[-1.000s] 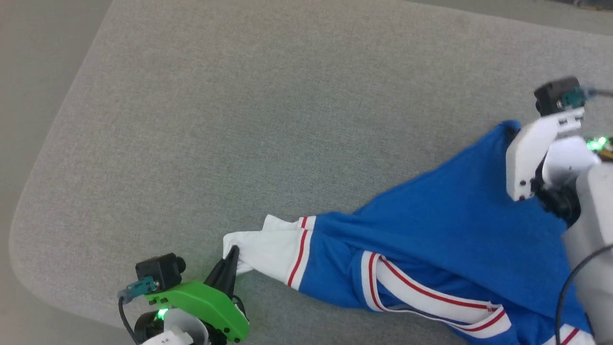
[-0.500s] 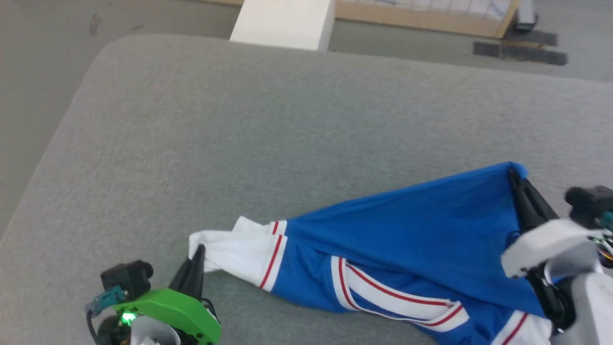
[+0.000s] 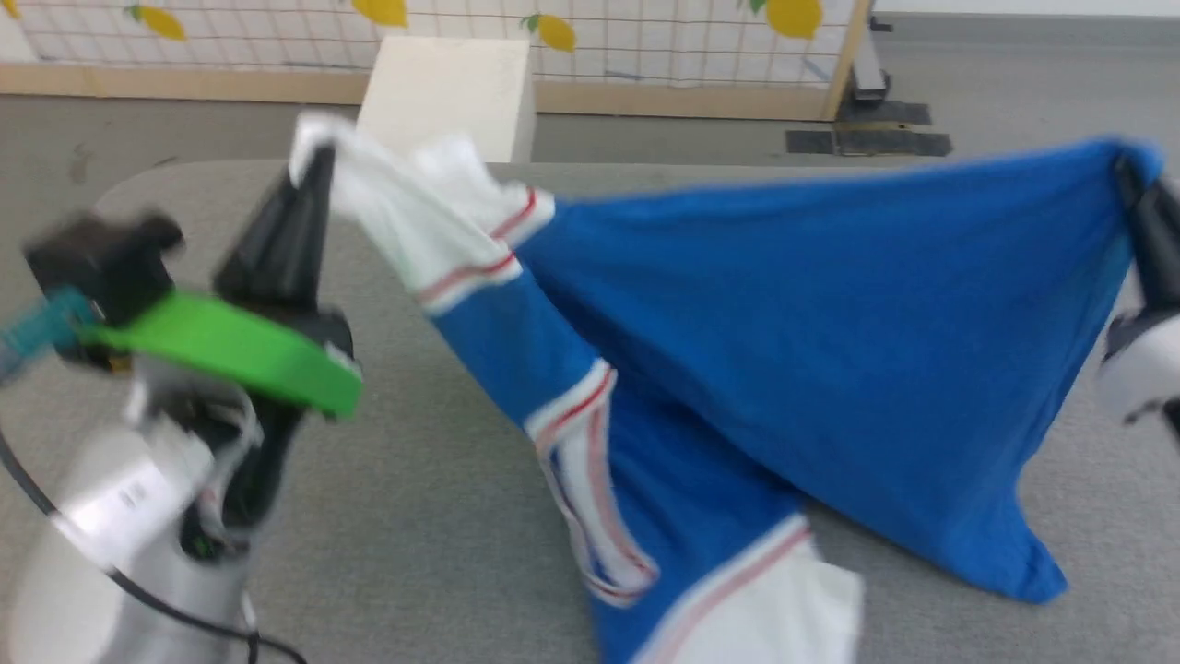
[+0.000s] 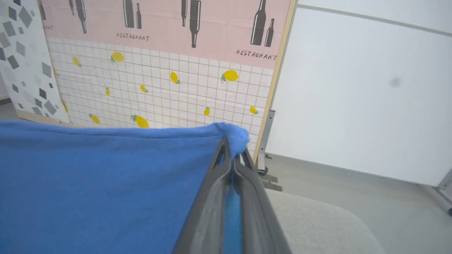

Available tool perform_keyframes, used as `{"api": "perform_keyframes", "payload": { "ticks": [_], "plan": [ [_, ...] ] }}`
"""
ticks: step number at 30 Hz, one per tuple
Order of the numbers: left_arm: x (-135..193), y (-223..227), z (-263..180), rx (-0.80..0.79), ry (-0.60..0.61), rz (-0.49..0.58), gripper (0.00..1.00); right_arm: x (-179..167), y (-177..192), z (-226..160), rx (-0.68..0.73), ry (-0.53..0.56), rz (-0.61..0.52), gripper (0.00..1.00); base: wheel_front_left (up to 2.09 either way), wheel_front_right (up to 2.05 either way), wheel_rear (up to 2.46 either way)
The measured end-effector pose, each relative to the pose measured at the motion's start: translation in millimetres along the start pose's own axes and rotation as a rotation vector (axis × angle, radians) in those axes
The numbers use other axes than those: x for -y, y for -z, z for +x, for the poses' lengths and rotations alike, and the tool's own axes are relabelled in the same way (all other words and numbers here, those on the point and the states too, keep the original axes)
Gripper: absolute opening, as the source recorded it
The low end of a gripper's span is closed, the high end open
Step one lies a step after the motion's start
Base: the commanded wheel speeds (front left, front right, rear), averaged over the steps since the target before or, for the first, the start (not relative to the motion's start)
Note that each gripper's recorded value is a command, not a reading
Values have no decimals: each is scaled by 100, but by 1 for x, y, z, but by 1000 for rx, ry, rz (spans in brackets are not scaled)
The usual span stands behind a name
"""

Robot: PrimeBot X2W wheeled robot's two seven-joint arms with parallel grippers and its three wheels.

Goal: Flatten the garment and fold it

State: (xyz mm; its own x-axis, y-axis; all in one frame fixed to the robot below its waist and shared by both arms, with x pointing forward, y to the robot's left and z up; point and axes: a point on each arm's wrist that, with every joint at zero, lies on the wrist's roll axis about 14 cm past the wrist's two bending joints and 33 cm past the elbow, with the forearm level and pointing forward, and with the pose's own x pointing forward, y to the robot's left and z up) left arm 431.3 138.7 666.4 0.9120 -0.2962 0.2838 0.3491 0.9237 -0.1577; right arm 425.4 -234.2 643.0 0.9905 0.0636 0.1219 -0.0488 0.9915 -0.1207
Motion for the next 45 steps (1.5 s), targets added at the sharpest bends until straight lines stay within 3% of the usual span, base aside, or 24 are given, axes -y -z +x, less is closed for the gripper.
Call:
{"api": "perform_keyframes", "payload": {
  "ticks": [4, 10, 19, 29, 33, 37, 41, 45],
  "plan": [
    [14, -42, 34, 92, 82, 18, 0, 9, -35, 14, 29, -10, -96, 0, 0, 0, 0],
    [10, -78, 87, 164, 117, 15, 0, 14, -67, 55, 59, -16, -162, 0, 0, 0, 0],
    [-24, -102, 172, 216, 59, 118, 0, 9, -81, 141, 87, -14, -188, 0, 0, 0, 0],
    [-47, -121, 240, 425, 24, 135, 0, 15, -86, 216, 244, 48, -182, 0, 0, 0, 0],
    [-55, -83, 256, 402, 44, 100, 0, 16, -57, 232, 241, 52, -175, 0, 0, 0, 0],
    [-76, -3, 260, 233, 32, 92, 0, 7, 3, 237, 133, 17, -165, 0, 0, 0, 0],
    [-88, 100, 231, -29, 34, 92, 0, -11, 71, 219, -25, -48, -132, 0, 0, 0, 0],
    [-88, 167, 184, -231, 40, 54, 0, -25, 118, 187, -158, -103, -105, 0, 0, 0, 0]
  ]
}}
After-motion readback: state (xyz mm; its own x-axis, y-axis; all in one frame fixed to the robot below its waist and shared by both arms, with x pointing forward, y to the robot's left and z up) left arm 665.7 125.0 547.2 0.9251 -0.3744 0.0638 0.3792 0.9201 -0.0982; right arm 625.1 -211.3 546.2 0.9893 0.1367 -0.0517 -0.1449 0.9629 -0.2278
